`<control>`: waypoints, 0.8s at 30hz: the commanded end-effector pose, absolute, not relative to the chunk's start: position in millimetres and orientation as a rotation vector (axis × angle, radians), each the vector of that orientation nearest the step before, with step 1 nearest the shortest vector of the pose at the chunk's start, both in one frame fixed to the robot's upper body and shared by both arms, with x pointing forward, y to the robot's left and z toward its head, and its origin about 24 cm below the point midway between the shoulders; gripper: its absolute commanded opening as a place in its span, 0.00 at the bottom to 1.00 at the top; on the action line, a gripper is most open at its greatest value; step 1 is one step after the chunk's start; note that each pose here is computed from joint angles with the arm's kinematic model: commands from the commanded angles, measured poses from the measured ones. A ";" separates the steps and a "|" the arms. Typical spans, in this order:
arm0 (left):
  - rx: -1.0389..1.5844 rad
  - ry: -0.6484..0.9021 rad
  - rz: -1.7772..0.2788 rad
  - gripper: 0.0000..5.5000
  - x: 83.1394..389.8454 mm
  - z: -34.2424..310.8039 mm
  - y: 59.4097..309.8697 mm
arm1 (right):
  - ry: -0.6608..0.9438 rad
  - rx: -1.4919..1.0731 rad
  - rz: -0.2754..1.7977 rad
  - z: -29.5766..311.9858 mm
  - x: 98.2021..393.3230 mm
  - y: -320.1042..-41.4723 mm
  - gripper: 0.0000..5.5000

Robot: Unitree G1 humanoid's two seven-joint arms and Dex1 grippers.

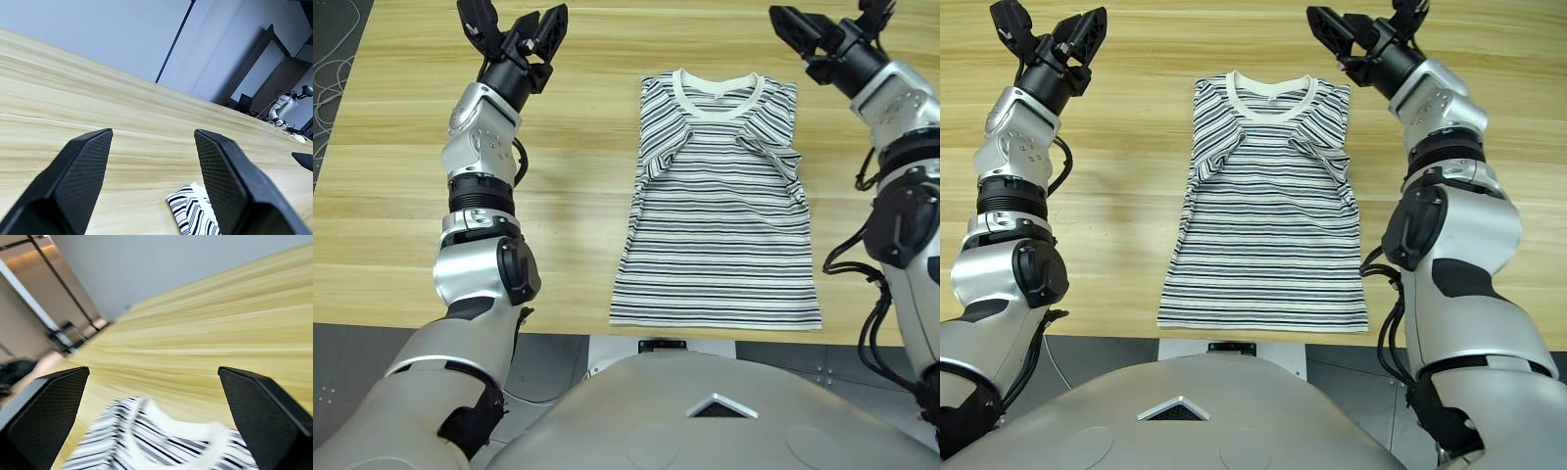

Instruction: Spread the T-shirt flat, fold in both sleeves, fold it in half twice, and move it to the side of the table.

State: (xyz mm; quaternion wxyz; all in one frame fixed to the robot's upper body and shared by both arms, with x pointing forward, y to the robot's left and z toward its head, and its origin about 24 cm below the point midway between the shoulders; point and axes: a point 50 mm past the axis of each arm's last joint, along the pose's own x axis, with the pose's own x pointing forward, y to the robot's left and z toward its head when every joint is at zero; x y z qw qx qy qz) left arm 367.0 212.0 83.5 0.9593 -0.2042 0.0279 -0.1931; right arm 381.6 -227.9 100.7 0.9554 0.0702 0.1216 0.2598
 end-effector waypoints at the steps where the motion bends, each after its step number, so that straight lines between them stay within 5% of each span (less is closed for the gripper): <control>1: -0.364 0.053 -0.377 0.57 367.2 85.8 217.4 | 0.410 -0.303 0.479 68.2 360.8 -256.0 0.89; 24: -0.369 0.054 -0.357 0.57 368.6 86.0 223.2 | 0.531 -0.563 0.768 30.4 327.2 -252.9 0.89</control>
